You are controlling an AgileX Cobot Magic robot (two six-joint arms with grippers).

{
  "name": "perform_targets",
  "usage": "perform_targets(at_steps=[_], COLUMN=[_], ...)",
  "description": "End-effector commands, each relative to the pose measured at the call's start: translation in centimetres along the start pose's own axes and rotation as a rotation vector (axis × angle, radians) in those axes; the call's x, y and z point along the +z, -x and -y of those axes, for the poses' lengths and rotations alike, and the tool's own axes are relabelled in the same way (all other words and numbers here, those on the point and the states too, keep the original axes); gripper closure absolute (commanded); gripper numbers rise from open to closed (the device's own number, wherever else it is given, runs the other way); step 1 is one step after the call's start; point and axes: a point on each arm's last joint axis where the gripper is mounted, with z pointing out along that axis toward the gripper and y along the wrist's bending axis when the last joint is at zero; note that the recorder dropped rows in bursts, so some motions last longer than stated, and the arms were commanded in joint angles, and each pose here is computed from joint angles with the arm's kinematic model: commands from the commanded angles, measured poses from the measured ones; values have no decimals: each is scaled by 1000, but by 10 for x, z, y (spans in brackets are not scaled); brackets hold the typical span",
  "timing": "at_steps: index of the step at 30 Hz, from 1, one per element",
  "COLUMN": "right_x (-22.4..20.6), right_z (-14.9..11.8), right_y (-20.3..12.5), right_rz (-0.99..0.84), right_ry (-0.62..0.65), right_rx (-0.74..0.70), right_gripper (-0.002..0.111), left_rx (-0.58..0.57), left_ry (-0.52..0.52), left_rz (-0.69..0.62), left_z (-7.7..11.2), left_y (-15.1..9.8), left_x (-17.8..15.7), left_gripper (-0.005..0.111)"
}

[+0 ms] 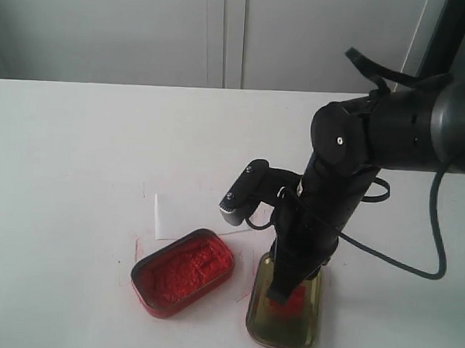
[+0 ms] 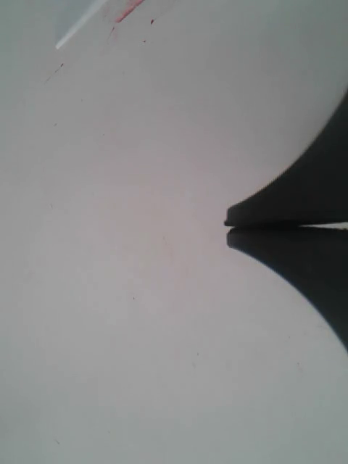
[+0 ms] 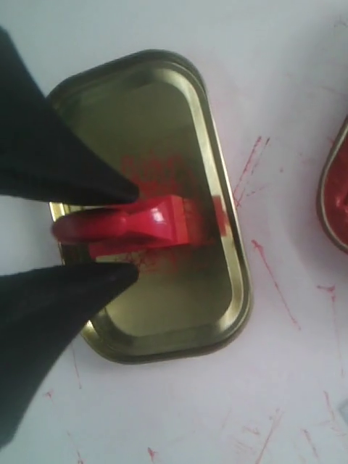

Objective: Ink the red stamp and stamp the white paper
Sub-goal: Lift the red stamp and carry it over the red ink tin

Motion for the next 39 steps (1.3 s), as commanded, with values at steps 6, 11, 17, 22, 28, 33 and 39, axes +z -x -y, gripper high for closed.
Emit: perform_targets(at_steps=[6, 11, 17, 22, 28, 33, 39], right_x=[15, 21, 21, 21, 15, -2, -24], right_z=[2, 2, 2, 2, 2, 4, 6], right_y=[3, 2, 2, 2, 4, 9, 19], right_rz=[-16, -37, -38, -38, -31, -9, 45], right_ry=[3, 16, 16, 17, 14, 4, -15], right_rx=[-16, -12, -12, -12, -14, 12, 55], right_gripper=[81, 81, 89, 108, 108, 108, 108], left_rx=[-13, -13, -13, -13, -13, -13, -13], left_ry=[-2, -2, -2, -2, -2, -2, -2], left_rz=[1, 1, 1, 1, 1, 1, 1], left_z=[0, 0, 0, 0, 0, 0, 0], left_y=[-2, -2, -2, -2, -2, -2, -2], left_x=[1, 1, 1, 1, 1, 1, 1], left_gripper=[107, 107, 107, 107, 107, 107, 107])
